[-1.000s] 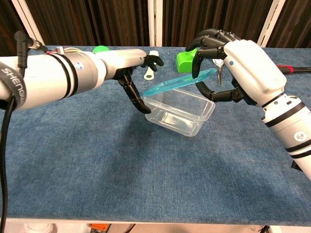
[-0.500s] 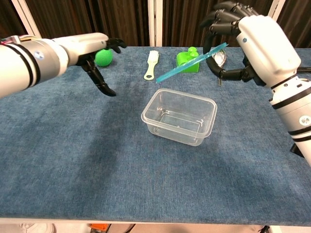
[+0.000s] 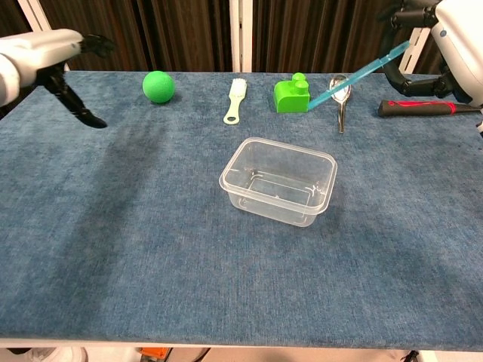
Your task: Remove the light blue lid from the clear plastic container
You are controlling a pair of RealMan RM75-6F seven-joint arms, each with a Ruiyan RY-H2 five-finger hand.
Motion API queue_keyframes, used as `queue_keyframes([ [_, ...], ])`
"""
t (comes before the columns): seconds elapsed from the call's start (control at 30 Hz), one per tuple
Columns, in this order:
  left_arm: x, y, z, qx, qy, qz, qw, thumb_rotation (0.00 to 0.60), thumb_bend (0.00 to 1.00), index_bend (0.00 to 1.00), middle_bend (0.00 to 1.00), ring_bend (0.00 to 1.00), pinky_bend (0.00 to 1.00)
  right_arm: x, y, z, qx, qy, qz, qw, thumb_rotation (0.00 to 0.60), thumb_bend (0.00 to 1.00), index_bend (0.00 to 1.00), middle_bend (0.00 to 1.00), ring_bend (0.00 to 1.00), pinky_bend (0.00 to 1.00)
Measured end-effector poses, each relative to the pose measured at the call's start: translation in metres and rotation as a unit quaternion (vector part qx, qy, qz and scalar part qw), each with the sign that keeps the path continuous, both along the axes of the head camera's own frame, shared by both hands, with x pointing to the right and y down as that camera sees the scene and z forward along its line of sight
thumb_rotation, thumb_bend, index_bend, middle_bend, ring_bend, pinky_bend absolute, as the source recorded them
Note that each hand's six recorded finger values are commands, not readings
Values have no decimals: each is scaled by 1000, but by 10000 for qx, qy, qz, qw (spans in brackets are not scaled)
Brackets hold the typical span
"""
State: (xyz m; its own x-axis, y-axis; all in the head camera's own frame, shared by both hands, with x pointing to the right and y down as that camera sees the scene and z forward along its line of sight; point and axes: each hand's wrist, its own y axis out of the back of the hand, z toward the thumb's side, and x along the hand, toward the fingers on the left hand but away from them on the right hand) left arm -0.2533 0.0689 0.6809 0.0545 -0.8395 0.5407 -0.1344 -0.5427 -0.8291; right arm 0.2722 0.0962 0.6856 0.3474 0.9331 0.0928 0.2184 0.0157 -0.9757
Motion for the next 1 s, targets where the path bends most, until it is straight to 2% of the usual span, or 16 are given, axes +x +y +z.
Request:
queue_keyframes([
  [0.1, -14, 4, -8, 117, -4, -121, 9999, 600, 0, 46, 53, 0, 15, 10, -3, 10, -158, 212, 106, 9996, 600, 646, 730, 271, 121, 76],
  [0.17, -23, 8, -13, 177, -15, -188, 9997, 600, 0, 46, 53, 0, 15, 14, -2, 16, -274, 313, 158, 9990, 600, 636, 607, 247, 98, 39],
  [0.2, -26, 9, -14, 186, -15, -214, 9996, 600, 0, 46, 53, 0, 14, 17, 0, 22, -392, 383, 181, 9983, 600, 595, 484, 206, 64, 19],
  [0.23, -30, 11, -16, 194, -17, -240, 9995, 600, 0, 46, 53, 0, 12, 19, 2, 27, -498, 445, 188, 9976, 600, 495, 292, 135, 26, 3],
  [0.3, -38, 14, -20, 200, -28, -302, 9993, 600, 0, 46, 53, 0, 8, 26, 11, 38, -796, 607, 177, 9948, 600, 337, 70, 46, 0, 0],
  [0.33, -42, 16, -23, 199, -16, -343, 9992, 600, 0, 46, 53, 0, 6, 29, 14, 41, -904, 654, 166, 9936, 600, 270, 10, 19, 0, 0],
  [0.47, -52, 21, -28, 185, 76, -458, 9988, 600, 0, 46, 53, 0, 5, 39, 27, 39, -1146, 639, 177, 9912, 600, 93, 0, 0, 0, 0],
  [0.57, -56, 24, -32, 164, 190, -524, 9983, 600, 0, 46, 53, 0, 5, 45, 37, 32, -1381, 592, 171, 9885, 600, 40, 0, 0, 0, 0],
  [0.8, -82, 31, -45, 166, 184, -718, 9971, 600, 0, 63, 59, 0, 10, 65, 63, -3, -2199, 568, 142, 9738, 600, 39, 0, 10, 0, 0],
  [0.9, -101, 33, -51, 239, -4, -689, 9973, 600, 0, 108, 81, 0, 22, 80, 70, -23, -2520, 508, 236, 9661, 600, 70, 22, 123, 3, 26],
  [1.0, -124, 36, -52, 294, -353, -653, 9968, 600, 0, 150, 112, 4, 43, 91, 70, -36, -2721, 227, 388, 9612, 600, 111, 87, 182, 10, 64],
])
